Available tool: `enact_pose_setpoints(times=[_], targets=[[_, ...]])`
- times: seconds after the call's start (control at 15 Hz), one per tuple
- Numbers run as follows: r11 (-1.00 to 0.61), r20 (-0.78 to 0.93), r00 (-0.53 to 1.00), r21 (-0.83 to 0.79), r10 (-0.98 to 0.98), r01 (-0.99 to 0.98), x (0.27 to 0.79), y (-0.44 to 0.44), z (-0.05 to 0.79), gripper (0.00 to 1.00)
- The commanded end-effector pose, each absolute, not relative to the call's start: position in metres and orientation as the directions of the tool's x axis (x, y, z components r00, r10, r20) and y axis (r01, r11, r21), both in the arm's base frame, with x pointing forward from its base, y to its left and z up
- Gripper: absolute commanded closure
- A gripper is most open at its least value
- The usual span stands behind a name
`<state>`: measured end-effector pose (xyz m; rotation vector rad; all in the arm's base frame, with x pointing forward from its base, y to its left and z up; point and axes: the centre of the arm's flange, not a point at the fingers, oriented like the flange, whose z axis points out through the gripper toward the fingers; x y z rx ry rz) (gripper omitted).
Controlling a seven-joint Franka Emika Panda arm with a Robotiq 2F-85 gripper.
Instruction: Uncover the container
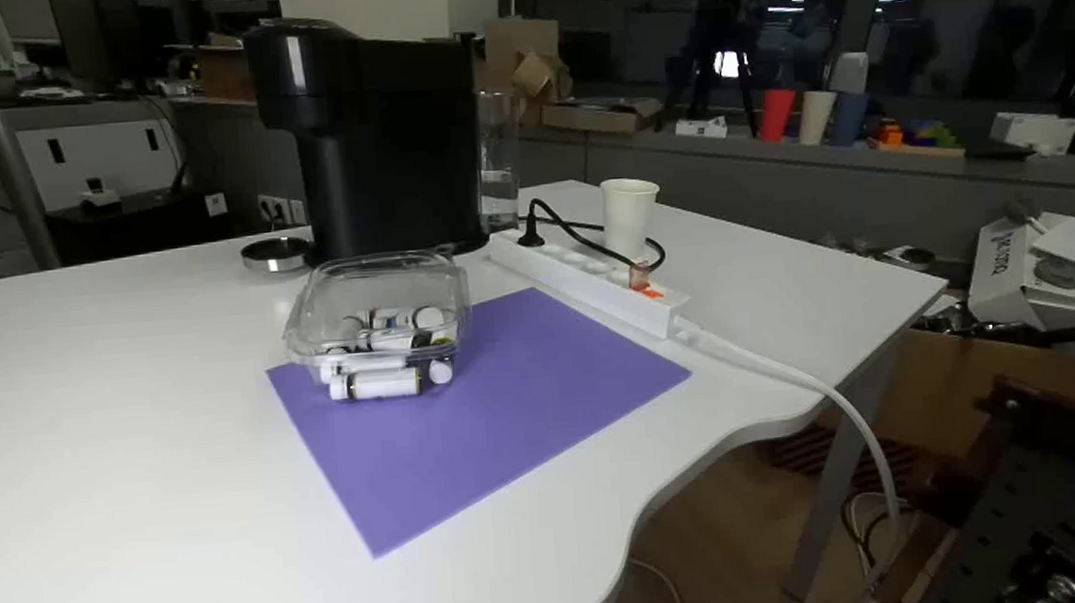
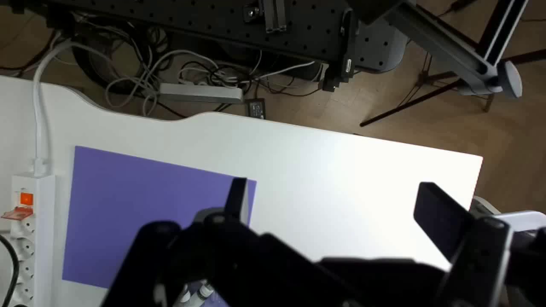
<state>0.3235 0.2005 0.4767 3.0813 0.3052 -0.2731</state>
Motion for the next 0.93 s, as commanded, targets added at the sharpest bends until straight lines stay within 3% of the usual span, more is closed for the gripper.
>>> enact_pose_setpoints(times=[0.0,0.6,0.87], targets=[[-0.980,-0.176,0.966,0.015,0.192,0.197,0.324,0.201,0.477,0.00],[-0.980,-0.175,0.966,0.015,0.191,0.197,0.324,0.201,0.477,0.00],[-0.990,-0.051,0.996,0.116,0.079,0.085,0.350,0.162,0.477,0.00]])
